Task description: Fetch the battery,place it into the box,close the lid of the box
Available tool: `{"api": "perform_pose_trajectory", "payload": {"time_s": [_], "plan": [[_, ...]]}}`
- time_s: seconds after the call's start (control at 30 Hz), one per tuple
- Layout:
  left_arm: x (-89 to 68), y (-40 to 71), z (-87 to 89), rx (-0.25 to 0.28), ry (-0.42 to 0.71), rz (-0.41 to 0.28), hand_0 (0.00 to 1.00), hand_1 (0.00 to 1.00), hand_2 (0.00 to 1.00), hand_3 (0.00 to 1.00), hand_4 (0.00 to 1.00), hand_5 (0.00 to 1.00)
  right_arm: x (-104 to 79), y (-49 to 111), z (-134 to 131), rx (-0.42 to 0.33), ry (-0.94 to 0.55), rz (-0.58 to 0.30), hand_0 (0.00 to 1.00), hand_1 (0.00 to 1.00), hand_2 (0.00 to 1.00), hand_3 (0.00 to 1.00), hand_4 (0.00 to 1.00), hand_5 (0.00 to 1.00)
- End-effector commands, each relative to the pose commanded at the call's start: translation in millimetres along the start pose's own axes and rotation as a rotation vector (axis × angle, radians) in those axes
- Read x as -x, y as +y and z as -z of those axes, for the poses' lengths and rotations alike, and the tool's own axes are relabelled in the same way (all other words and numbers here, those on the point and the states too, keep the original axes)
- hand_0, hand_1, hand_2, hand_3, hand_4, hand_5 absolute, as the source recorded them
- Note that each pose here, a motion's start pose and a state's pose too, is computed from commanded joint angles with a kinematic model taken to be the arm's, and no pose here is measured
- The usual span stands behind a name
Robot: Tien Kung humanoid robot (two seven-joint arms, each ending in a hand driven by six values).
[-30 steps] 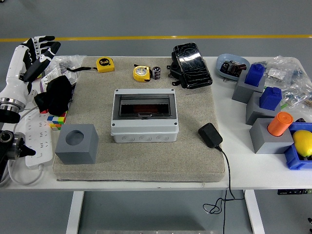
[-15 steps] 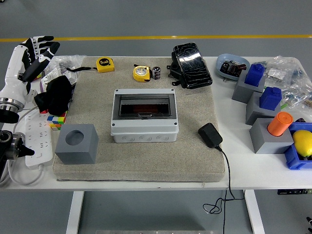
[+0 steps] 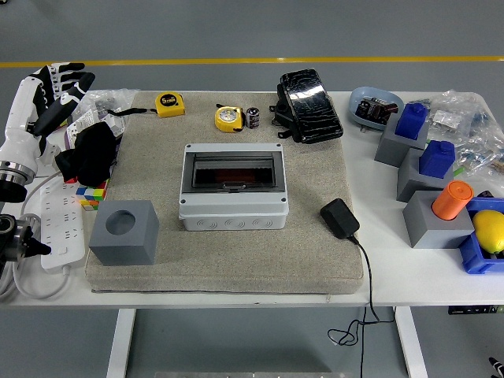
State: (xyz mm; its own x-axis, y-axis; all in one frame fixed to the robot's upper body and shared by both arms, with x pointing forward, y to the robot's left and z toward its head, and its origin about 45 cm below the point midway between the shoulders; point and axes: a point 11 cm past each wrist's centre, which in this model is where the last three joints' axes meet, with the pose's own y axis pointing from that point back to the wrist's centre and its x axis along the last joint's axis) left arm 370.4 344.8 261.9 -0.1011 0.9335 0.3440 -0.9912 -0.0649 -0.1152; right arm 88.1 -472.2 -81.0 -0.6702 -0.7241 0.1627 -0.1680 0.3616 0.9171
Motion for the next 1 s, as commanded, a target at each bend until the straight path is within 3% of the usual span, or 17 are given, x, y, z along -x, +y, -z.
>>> {"api": "perform_pose_trajectory", "payload": {"time_s": [0.33, 1.0], "plan": [[0.5, 13.3, 15.6, -0.044, -0.023, 0.029, 0.63, 0.682, 0.695, 0.699, 0.998, 0.693, 5.5, -0.6, -12.6, 0.014, -0.007, -0.016, 0.641, 0.654, 0.658, 0.531, 0.945, 0.437], [4.2, 20.2, 21.1, -0.065, -0.032, 0.067, 0.615, 0.672, 0.669, 0.681, 0.998, 0.675, 9.7, -1.9, -22.7, 0.033, 0.001, -0.033, 0.642, 0.655, 0.658, 0.531, 0.945, 0.437]]}}
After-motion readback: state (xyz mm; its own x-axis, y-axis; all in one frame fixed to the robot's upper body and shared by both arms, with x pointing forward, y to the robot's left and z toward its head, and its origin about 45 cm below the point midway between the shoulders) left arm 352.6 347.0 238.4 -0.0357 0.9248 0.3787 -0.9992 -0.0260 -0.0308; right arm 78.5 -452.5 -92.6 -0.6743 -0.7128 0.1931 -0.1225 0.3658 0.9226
